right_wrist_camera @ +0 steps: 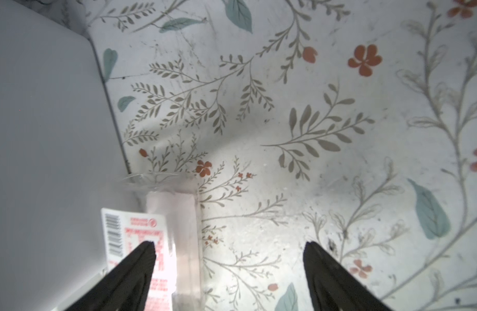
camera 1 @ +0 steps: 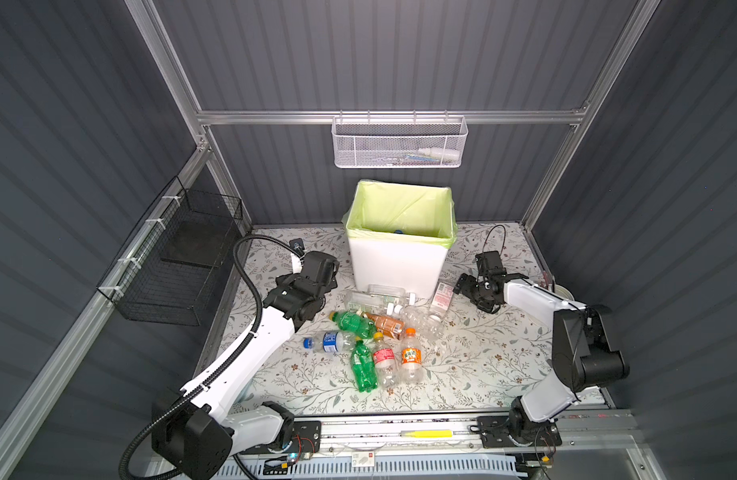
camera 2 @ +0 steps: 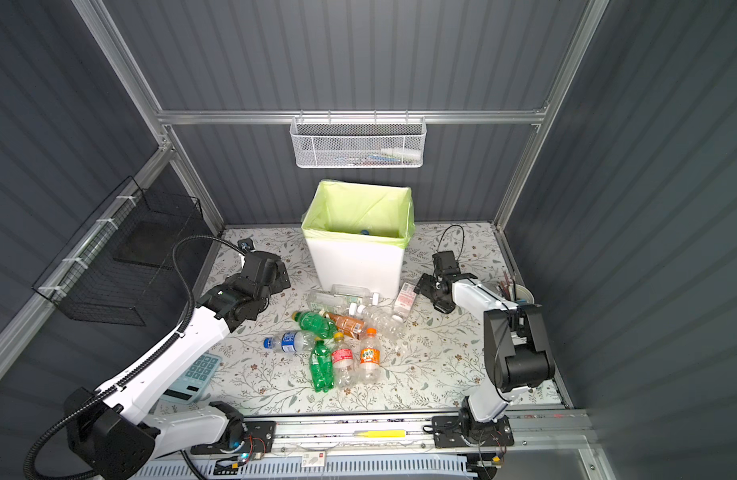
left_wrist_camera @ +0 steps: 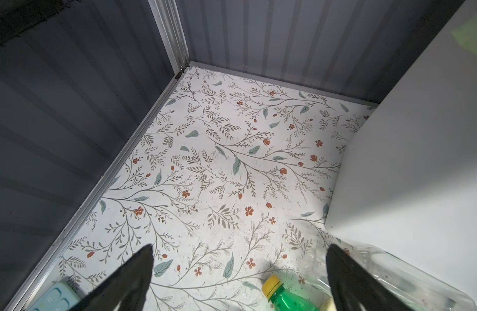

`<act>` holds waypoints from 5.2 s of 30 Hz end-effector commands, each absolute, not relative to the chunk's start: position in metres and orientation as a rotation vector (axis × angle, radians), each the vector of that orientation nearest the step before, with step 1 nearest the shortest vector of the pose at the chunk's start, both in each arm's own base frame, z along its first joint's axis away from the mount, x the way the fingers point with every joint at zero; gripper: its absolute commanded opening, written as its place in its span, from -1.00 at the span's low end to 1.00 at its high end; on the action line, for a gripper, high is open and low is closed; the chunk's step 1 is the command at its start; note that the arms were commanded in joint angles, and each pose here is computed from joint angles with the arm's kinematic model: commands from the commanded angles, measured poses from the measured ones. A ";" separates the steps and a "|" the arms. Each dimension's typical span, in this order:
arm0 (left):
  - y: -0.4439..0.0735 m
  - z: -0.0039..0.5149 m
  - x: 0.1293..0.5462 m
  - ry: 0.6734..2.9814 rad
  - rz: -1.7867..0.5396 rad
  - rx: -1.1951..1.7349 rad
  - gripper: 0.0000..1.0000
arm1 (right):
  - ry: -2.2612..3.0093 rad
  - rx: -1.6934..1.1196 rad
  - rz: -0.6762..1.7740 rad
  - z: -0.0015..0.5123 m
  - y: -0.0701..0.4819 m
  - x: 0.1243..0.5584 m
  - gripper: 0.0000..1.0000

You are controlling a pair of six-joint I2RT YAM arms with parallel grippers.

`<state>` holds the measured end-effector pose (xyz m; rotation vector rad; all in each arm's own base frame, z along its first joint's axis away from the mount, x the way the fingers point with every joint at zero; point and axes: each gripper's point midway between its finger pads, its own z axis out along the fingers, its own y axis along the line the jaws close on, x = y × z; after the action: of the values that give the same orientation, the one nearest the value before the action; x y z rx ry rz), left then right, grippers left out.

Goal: Throw the plastic bottles in the bin
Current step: 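Close the right gripper on the clear pink-labelled bottle beside the bin, then lift the clear bottle with the right gripper and release it over the bin, then grasp the second water bottle with the left gripper while the right withdraws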

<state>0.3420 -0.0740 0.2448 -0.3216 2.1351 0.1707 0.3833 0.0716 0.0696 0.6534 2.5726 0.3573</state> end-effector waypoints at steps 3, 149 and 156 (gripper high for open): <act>-0.071 0.234 0.339 2.161 0.172 -0.336 1.00 | 2.504 0.620 0.508 0.092 0.095 0.389 0.83; -0.119 0.052 0.229 2.251 -0.520 -1.324 0.86 | 2.166 0.456 0.448 0.231 0.062 0.344 0.98; -0.118 0.044 0.231 2.217 -0.534 -1.365 0.73 | 2.173 0.453 0.441 0.229 0.061 0.343 0.98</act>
<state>0.2300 -0.1230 0.0497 -1.3200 2.2487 -0.5439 0.3413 0.0625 0.2240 0.4633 2.1753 0.4562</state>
